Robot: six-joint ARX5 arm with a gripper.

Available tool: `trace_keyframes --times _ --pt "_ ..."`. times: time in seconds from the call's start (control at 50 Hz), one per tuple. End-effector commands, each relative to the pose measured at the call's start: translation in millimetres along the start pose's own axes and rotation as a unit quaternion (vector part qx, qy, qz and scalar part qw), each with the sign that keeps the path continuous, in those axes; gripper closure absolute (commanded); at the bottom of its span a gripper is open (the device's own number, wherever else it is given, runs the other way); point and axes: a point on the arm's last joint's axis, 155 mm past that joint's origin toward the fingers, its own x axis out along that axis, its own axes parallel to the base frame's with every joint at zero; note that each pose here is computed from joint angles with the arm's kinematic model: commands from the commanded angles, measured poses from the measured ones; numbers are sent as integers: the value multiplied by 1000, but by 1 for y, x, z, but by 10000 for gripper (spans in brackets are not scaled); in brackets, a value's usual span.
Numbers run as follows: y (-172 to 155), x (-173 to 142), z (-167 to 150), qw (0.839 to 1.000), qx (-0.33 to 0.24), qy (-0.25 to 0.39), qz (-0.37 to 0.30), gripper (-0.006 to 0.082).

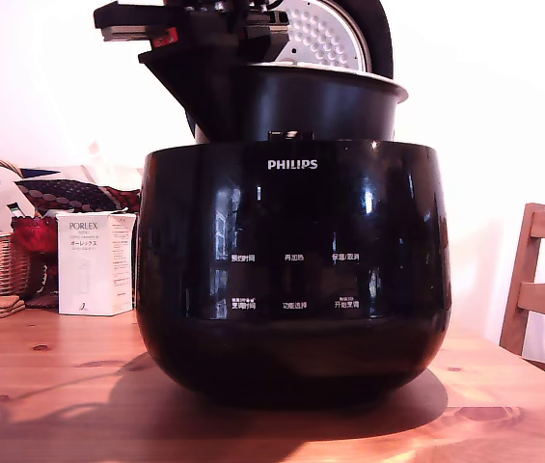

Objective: Place the pot you are holding inside the rice cooker

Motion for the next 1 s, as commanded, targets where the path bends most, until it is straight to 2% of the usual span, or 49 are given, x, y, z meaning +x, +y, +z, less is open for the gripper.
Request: trace_keyframes --times 0.0,0.9,0.98 --pt "21 -16 3 999 -9 -9 39 597" --pt "33 -28 5 998 -26 -16 60 599" --pt "34 -29 5 998 -26 -16 60 639"
